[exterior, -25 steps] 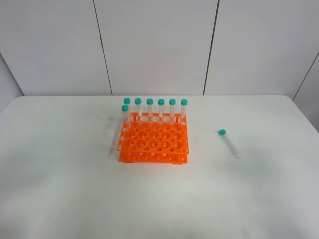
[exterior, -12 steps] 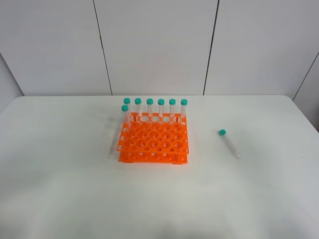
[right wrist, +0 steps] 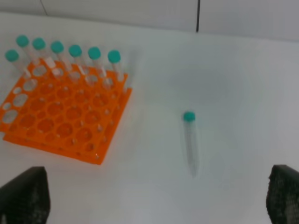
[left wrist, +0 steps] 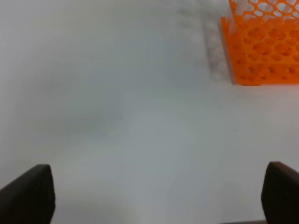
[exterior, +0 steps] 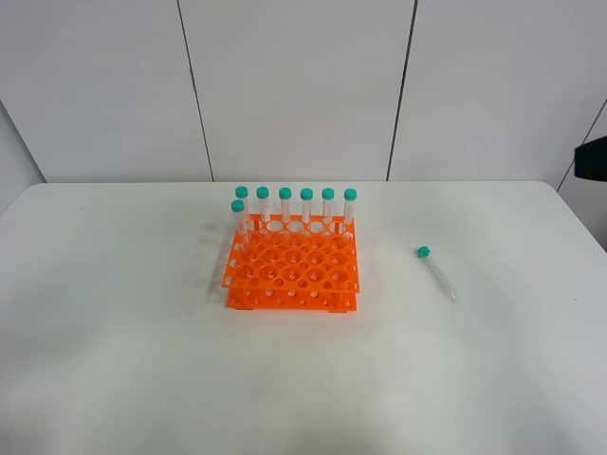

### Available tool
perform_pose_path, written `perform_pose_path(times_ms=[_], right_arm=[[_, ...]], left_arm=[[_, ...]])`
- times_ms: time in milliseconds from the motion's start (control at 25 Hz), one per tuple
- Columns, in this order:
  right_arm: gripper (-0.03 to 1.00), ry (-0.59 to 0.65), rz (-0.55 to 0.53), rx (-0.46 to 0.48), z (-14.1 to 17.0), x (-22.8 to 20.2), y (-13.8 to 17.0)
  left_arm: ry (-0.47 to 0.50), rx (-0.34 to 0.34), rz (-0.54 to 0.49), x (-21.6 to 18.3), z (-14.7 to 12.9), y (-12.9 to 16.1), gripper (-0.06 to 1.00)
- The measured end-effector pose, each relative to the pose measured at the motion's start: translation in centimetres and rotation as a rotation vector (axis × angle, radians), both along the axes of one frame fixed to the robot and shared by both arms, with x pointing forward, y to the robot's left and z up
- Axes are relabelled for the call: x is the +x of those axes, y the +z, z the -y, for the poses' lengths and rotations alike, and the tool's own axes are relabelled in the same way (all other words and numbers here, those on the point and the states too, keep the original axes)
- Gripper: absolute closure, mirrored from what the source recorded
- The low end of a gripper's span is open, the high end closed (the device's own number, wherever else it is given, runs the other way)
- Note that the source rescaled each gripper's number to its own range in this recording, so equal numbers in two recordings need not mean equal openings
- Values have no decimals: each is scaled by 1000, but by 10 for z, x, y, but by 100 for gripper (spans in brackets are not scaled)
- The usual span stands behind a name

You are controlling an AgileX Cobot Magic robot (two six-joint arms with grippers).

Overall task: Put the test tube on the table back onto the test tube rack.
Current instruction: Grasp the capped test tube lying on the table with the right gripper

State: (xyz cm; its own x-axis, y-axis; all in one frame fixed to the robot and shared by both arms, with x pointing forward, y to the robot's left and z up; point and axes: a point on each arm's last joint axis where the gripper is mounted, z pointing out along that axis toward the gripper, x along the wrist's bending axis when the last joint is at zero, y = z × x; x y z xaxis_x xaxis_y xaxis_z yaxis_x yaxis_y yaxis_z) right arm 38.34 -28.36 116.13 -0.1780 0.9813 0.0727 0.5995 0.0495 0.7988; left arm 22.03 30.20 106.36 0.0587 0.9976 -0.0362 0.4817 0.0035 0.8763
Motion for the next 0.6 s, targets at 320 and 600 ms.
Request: perform_pose_path(times_ms=[320, 600], right_arm=[[-3, 16, -185, -13, 2, 83, -20], [-3, 27, -323, -1, 2, 138, -52]], left_arm=[[0, 0, 0, 0, 0, 0, -5], [0, 0, 0, 0, 0, 0, -5]])
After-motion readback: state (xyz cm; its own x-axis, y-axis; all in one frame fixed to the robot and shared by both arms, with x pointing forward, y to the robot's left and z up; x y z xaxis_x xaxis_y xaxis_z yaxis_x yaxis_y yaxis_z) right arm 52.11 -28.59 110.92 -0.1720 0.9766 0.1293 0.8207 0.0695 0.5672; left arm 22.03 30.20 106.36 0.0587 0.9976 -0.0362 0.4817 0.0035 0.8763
